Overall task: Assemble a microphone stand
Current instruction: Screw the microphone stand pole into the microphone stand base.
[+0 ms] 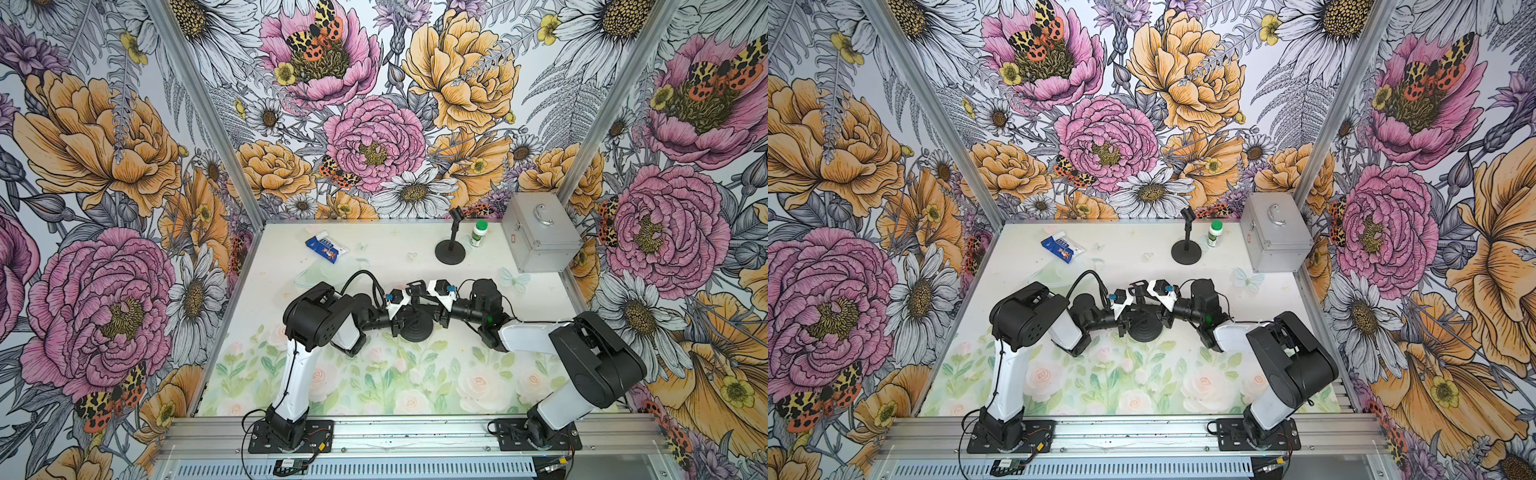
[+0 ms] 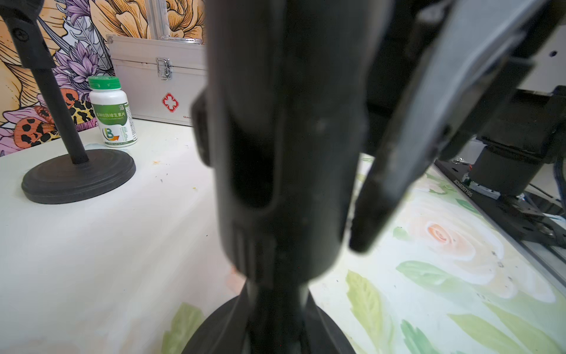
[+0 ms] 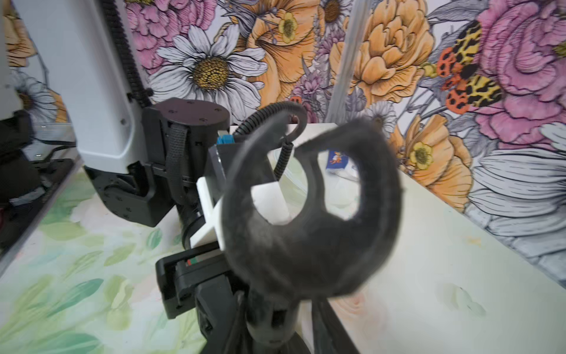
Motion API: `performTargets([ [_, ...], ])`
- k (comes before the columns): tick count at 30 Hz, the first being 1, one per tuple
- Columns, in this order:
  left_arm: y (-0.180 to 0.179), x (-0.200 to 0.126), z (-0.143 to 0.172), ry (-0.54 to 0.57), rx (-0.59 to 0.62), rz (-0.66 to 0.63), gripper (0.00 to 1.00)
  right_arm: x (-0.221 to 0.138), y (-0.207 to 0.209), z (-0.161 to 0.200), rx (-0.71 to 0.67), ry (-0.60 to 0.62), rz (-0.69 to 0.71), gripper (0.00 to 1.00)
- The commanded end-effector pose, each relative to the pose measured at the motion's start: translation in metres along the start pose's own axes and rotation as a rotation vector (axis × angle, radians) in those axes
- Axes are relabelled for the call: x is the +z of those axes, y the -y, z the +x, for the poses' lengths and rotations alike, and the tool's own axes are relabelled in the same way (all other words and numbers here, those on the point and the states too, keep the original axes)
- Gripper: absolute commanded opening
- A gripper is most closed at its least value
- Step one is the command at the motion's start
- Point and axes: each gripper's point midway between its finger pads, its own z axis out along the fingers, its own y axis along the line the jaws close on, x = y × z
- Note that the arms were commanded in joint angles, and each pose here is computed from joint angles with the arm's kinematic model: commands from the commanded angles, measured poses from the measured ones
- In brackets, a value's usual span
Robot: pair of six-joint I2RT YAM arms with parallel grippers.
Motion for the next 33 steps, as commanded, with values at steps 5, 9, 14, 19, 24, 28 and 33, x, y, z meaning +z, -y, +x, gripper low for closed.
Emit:
performTargets([
  [5,0.002,-0.001,0.006,-0.008,-0.02,0.02,0.14,0.001,-0.026,0.01,0.082,-0.019,-0.328,0.41],
  [9,0.002,-0.001,0.006,-0.008,-0.02,0.022,0.13,0.011,-0.015,0.011,0.117,-0.037,-0.323,0.36],
  [14,0.002,-0.001,0.006,-0.009,-0.021,0.02,0.15,0.01,-0.006,0.023,0.117,-0.101,-0.21,0.11],
  [19,0.001,-0.002,0.006,-0.01,-0.02,0.013,0.18,-0.007,0.035,0.032,0.191,-0.047,0.323,0.0],
  [24,-0.001,-0.002,0.006,-0.009,-0.022,0.002,0.22,-0.044,0.043,0.036,0.201,-0.012,0.851,0.0],
  [28,-0.003,-0.002,0.006,-0.008,-0.026,-0.004,0.23,-0.024,0.029,0.034,0.163,-0.044,0.753,0.0],
  [33,-0.001,-0.002,0.006,-0.008,-0.026,0.001,0.14,0.004,-0.016,0.023,0.028,-0.034,0.306,0.31],
])
